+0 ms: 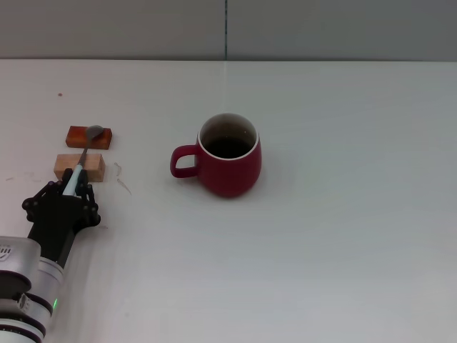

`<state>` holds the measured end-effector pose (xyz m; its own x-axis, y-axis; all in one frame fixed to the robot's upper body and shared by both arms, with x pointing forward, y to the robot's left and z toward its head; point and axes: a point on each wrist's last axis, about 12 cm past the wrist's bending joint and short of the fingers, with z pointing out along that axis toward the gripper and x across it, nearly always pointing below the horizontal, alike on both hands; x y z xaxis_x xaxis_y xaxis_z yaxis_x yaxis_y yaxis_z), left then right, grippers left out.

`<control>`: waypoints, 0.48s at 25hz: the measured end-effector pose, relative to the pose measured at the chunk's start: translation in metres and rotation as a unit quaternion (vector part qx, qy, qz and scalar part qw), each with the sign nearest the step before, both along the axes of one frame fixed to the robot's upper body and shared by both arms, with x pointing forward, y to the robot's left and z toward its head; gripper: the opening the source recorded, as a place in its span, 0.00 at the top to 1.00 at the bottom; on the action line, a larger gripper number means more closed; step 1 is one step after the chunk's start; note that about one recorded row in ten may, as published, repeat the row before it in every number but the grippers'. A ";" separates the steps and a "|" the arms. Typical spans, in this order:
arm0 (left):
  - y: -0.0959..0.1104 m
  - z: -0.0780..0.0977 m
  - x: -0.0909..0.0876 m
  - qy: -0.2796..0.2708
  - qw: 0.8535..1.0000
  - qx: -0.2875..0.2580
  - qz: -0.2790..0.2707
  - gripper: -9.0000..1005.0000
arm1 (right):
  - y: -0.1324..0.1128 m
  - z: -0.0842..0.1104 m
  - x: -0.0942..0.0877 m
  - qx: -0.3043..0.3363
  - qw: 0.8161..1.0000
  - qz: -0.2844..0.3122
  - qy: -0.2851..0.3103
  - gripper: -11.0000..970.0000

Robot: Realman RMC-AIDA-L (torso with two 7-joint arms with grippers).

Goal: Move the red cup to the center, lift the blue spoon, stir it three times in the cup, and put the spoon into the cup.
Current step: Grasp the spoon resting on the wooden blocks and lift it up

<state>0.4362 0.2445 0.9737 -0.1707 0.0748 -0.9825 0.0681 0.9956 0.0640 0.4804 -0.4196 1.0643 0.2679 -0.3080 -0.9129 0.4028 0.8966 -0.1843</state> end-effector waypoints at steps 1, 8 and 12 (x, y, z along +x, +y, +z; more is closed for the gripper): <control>0.000 0.000 0.000 0.001 1.000 0.000 0.000 0.82 | 0.000 0.000 0.000 0.000 1.000 0.000 0.000 0.30; -0.002 -0.001 0.001 0.007 1.000 0.000 -0.007 0.82 | 0.000 0.000 0.001 0.000 1.000 0.000 0.000 0.30; -0.003 0.000 0.001 0.004 1.000 -0.003 -0.006 0.82 | 0.000 0.000 0.001 0.000 1.000 0.000 0.000 0.30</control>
